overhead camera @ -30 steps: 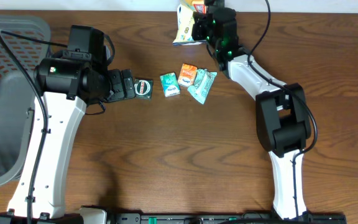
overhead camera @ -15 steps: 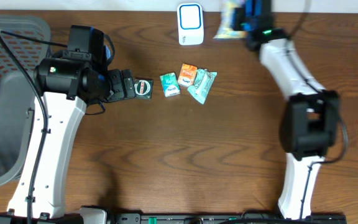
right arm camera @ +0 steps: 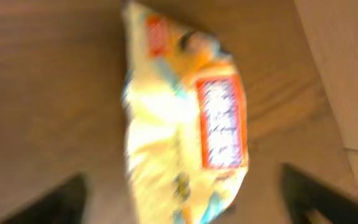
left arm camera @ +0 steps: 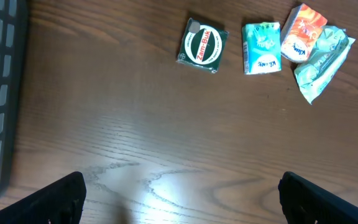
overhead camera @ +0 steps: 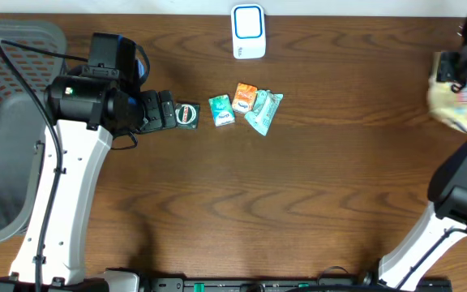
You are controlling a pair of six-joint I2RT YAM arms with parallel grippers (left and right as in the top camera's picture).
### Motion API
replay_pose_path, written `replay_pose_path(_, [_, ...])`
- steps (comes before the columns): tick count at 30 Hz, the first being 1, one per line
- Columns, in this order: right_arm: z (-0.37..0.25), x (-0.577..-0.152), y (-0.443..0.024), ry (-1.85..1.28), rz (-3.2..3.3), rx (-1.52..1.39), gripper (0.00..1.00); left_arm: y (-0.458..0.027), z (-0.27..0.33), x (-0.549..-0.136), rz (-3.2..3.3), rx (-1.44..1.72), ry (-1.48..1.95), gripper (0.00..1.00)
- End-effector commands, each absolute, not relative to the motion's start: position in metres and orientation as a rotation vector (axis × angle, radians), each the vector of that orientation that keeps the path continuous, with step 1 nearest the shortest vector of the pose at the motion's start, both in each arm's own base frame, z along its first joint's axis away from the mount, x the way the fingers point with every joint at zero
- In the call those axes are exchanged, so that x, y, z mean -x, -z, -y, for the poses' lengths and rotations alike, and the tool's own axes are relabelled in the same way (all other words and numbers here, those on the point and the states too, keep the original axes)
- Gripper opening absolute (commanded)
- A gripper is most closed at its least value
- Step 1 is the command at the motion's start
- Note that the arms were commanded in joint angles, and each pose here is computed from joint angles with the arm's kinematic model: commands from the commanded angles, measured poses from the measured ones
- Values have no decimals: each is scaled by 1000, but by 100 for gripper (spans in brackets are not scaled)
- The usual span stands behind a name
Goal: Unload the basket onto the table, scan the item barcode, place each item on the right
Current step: 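Carry the snack bag to the right side and release it, then move the right gripper toward the green tissue packs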
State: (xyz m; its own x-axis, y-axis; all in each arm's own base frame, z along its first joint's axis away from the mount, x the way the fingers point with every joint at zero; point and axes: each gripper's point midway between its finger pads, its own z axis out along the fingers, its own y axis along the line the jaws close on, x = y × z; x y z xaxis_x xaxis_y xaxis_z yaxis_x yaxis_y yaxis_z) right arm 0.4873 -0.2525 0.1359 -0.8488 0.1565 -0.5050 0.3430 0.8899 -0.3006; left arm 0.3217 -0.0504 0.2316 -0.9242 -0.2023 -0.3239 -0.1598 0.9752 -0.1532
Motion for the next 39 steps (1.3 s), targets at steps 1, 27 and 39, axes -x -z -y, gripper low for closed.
replay_pose_path(1, [247, -483, -123, 409, -2623, -320, 99, -232, 49, -322, -2776, 263, 168, 98])
replay_pose_path(27, [-125, -443, -74, -720, -2919, 104, 99, -232, 49, -322, -2776, 263, 168, 98])
replay_pose_path(39, [-205, -387, -53, -836, -3031, 296, 99, -232, 49, -322, -2776, 263, 168, 98])
